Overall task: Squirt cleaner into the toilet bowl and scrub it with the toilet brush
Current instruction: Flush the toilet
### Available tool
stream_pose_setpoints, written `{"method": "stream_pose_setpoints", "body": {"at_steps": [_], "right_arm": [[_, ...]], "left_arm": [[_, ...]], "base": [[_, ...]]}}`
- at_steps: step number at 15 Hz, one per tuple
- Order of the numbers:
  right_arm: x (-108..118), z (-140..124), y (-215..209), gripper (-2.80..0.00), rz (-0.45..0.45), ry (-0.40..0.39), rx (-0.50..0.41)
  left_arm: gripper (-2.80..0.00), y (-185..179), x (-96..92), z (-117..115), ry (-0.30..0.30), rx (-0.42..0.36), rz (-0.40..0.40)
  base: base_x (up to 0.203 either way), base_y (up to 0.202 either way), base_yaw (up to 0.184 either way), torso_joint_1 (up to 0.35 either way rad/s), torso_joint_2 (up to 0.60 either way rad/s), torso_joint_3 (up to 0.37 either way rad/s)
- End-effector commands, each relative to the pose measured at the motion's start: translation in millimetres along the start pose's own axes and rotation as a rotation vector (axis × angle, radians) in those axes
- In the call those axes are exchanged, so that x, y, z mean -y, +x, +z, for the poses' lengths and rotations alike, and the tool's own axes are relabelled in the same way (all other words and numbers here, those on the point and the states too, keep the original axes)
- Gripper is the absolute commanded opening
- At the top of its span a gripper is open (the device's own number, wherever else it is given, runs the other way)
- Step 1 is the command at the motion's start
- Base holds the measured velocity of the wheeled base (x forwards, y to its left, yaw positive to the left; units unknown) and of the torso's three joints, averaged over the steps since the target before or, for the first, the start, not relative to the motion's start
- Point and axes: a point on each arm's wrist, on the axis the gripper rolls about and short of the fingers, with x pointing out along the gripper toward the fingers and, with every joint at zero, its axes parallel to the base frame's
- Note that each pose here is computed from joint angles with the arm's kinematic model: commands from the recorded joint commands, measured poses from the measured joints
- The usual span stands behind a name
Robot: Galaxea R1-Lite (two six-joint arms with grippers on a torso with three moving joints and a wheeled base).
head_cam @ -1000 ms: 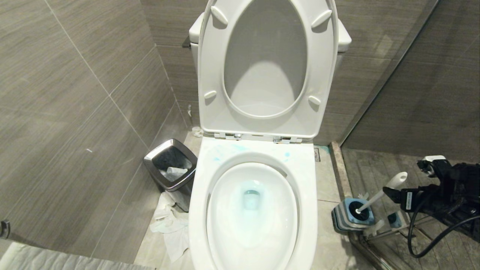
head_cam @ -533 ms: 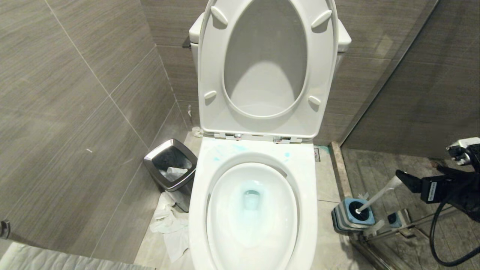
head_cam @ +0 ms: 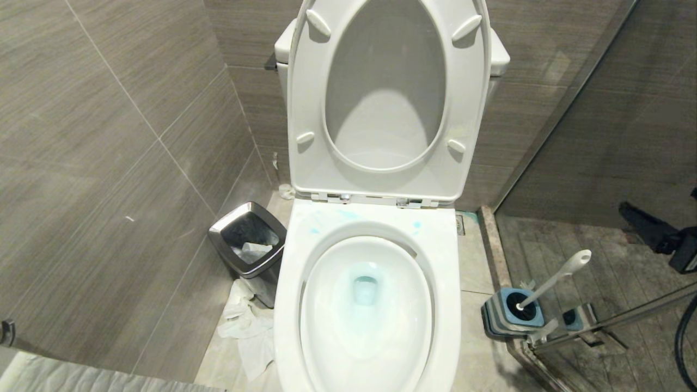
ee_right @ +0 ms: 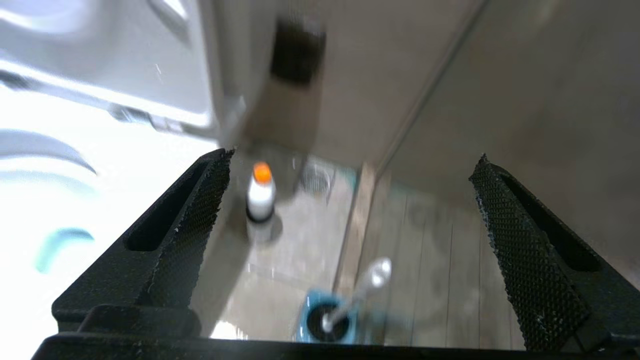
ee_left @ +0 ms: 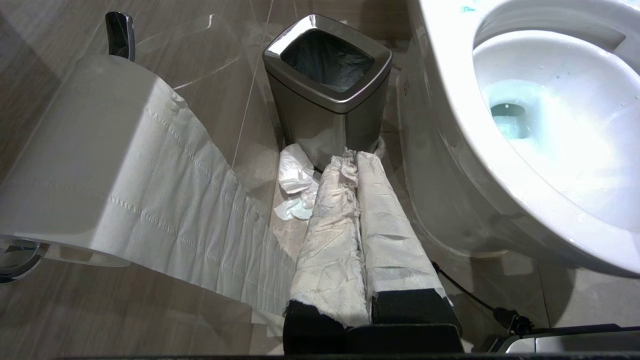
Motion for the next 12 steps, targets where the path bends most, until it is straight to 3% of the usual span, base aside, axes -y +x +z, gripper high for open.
{"method": "stream_pose_setpoints", "body": {"at_steps": [1, 4, 7, 12], "right_arm": [[-2, 20, -23, 0.0, 0.004, -0.021, 0.114], [-5, 29, -48, 0.0, 0.02, -0.025, 0.156], [-14, 35, -76, 0.0, 0.068, 0.032, 0.181], [-26, 25, -136, 0.0, 0.153, 0.088, 0.136]], "left_arm": [[-2.8, 0, 0.0, 0, 0.0, -0.002, 0.0], [-2.8, 0, 0.0, 0, 0.0, -0.002, 0.0], [-2.8, 0, 0.0, 0, 0.0, -0.002, 0.0], [-2.8, 0, 0.0, 0, 0.0, -0.002, 0.0]], "base": [[0.0, 0.0, 0.0, 0.0, 0.0, 0.0], [0.0, 0.0, 0.0, 0.0, 0.0, 0.0], [0.0, 0.0, 0.0, 0.0, 0.0, 0.0], [0.0, 0.0, 0.0, 0.0, 0.0, 0.0]]}}
